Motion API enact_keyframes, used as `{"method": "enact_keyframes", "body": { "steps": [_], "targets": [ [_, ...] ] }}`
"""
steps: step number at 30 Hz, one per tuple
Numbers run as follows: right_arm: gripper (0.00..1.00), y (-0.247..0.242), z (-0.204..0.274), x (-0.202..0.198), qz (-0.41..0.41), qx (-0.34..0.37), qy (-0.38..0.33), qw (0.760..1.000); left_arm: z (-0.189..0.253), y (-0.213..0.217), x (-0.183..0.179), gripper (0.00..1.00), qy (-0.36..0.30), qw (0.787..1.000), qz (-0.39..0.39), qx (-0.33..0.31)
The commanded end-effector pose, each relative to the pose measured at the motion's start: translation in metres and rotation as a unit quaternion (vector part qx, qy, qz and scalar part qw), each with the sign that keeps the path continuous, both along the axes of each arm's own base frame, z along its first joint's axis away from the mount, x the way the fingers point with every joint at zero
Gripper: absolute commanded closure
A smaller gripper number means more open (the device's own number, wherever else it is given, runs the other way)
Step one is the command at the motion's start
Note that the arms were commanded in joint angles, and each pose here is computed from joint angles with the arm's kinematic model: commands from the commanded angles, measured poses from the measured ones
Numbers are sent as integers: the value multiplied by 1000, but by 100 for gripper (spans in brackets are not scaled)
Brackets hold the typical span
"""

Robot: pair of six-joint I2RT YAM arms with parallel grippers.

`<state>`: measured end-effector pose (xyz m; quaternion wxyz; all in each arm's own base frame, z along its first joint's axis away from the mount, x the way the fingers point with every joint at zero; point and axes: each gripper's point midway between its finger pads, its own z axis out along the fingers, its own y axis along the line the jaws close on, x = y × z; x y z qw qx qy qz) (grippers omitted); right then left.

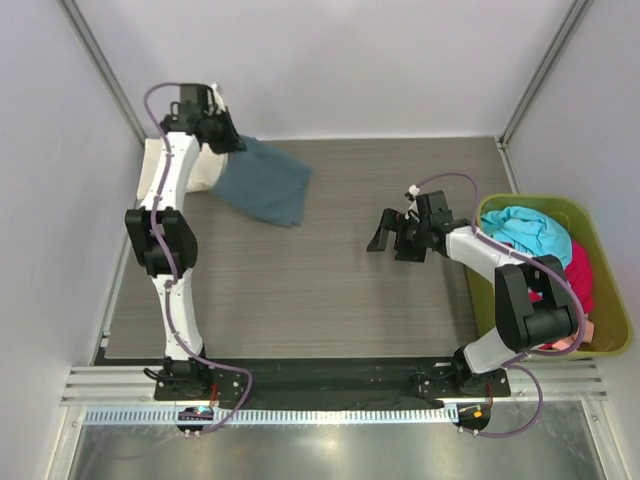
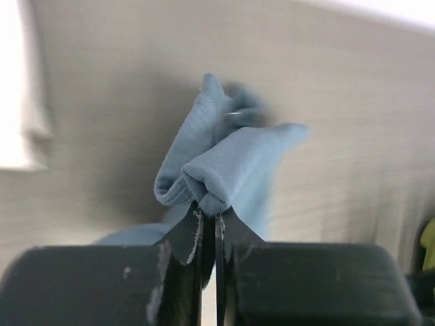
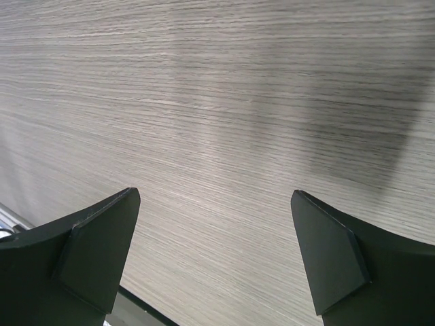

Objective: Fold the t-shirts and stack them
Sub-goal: Neatly place the folded tshirt to the corner

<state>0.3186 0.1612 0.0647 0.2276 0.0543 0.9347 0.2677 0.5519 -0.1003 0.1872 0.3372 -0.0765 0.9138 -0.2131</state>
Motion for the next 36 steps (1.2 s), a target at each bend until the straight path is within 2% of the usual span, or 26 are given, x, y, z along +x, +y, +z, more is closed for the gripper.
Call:
{"method": "enact_keyframes", "body": {
  "steps": [1, 3, 8, 14, 21, 36],
  "targets": [
    [0, 8, 16, 4, 6, 25, -29, 999, 45, 38, 8, 100, -38, 999, 10, 33],
    [0, 9, 18, 4, 6, 30, -33, 999, 55, 69, 20, 100, -56, 997, 42, 41],
    [0, 10, 22, 5, 7, 34, -41, 999, 73, 109, 39, 100, -105, 987, 97, 69],
    [0, 8, 23, 4, 4, 29, -46, 999, 108, 131, 61, 100, -175, 973, 118, 92],
    [0, 8, 24, 4, 5, 31, -47, 998, 128, 153, 74, 100, -222, 959, 134, 112],
    [0, 13, 18, 3, 9, 38, -37, 999, 104, 233, 91, 100, -233, 950, 171, 114]
  ]
}}
